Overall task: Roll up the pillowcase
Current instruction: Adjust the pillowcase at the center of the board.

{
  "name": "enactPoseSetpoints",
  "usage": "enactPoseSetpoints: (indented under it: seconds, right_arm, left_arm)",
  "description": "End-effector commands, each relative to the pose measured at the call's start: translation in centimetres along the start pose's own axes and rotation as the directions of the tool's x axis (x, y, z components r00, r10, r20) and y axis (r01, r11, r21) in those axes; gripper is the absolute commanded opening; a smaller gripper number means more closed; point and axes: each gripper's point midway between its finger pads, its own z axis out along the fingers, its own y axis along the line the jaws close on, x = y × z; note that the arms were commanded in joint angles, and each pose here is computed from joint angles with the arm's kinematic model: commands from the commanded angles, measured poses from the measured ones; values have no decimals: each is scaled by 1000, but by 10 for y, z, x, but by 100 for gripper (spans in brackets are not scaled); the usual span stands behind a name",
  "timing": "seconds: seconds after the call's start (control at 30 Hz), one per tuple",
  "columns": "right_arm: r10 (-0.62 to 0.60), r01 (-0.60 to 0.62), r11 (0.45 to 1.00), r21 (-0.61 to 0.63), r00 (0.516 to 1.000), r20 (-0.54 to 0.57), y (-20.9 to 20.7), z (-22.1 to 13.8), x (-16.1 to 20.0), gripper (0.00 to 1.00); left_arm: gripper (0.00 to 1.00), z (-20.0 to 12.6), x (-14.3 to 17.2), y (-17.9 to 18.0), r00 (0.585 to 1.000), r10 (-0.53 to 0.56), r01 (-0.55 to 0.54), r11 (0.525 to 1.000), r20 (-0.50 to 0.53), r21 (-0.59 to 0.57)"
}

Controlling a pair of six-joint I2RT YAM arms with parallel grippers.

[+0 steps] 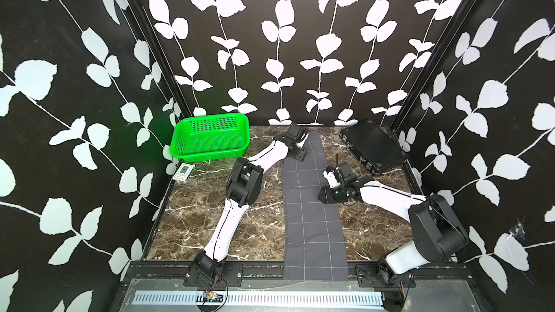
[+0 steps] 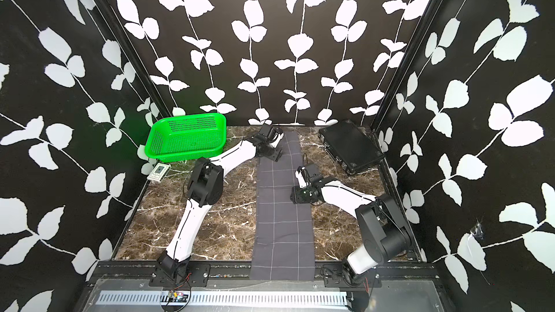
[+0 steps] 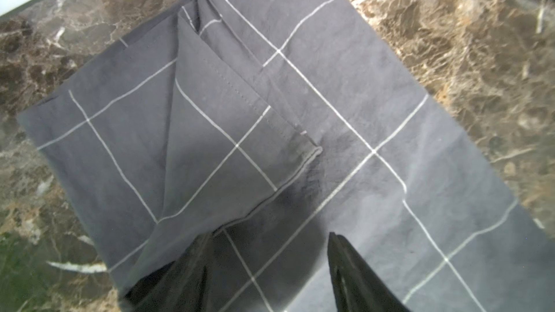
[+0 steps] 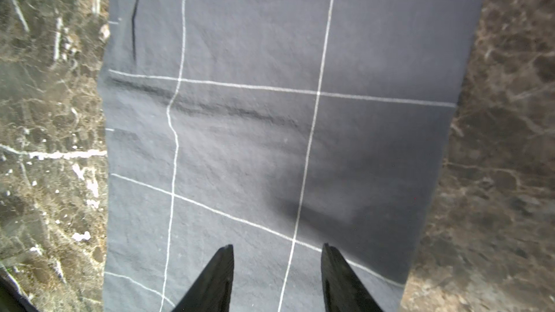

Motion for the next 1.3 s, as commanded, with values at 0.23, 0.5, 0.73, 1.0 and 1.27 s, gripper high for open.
enactPoseSetpoints:
  seconds: [0.23, 0.5, 0.73, 1.0, 1.27]
  right_arm:
    - [-16, 16, 1000, 10, 1000, -16, -2, 6, -1, 50]
    - [-13, 13, 1000, 11, 1000, -27, -4, 9, 2, 49]
    - [-15, 15, 1000, 8, 999, -33, -3, 10, 3, 49]
    - [-18, 18, 1000, 1, 999, -31, -2, 10, 2, 49]
    - [-8, 8, 1000, 0, 998, -55, -4, 17, 5, 49]
  left_arm:
    - [63, 6, -11, 7, 989, 145, -145, 989, 15, -10]
    - [62, 7, -19, 24, 975, 220, -214, 970, 33, -117]
    - [62, 10, -35, 28, 971, 219, -207, 970, 90, -128]
    - [62, 15, -32, 33, 970, 231, -219, 966, 82, -136]
    - [47, 16, -36, 46, 973, 217, -199, 964, 84, -178]
